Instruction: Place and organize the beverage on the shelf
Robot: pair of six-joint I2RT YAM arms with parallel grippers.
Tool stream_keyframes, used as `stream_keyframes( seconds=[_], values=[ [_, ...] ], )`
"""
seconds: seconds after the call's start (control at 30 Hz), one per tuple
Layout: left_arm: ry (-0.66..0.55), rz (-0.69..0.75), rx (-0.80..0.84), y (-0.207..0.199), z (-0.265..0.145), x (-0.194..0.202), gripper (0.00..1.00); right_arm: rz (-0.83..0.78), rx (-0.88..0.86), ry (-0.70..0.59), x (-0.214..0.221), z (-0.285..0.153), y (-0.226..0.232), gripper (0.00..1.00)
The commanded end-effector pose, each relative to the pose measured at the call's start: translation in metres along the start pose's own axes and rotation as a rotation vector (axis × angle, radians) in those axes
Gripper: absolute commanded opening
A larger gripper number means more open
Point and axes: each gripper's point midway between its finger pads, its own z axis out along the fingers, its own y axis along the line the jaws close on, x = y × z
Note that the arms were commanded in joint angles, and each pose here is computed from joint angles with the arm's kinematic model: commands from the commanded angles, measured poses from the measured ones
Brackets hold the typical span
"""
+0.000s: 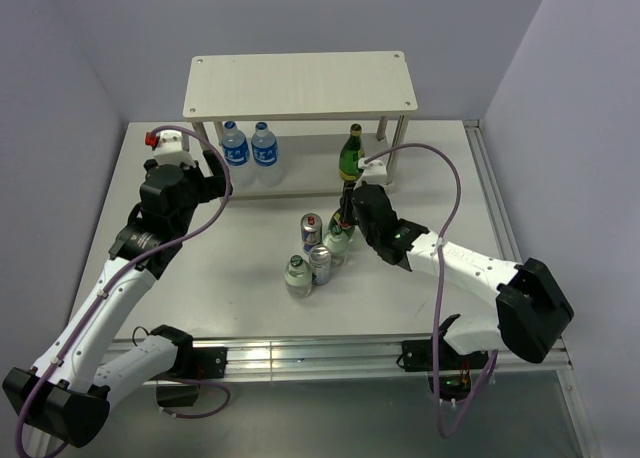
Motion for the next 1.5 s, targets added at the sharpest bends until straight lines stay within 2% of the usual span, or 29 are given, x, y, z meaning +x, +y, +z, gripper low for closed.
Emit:
stream_keyframes(
  seconds=[0.0,0.3,0.57,1.0,1.47],
  values=[
    [-0.042,0.004,0.005,-0.001,-0.003,-0.012,0.96,0.02,-0.012,-0.141,-0.066,-0.01,0.014,0.0],
    [-0.047,0.002,-0.002,0.0,-0.004,-0.013,0.96,0.028,-0.018,-0.258,-0.134,-0.016,0.033,0.0],
    [-0.04,0.003,0.004,-0.001,-0.002,-0.011,0.96,0.069,-0.04,-0.346,-0.175,-0.007,0.054,0.0],
    [-0.03,0.01,0.004,-0.003,-0.001,-0.007,0.96,0.074,-0.015,-0.448,-0.192,0.03,0.072,0.0],
    [-0.025,0.013,0.009,-0.004,0.001,-0.005,0.97,0.1,0.013,-0.566,-0.225,0.029,0.073,0.0]
  ],
)
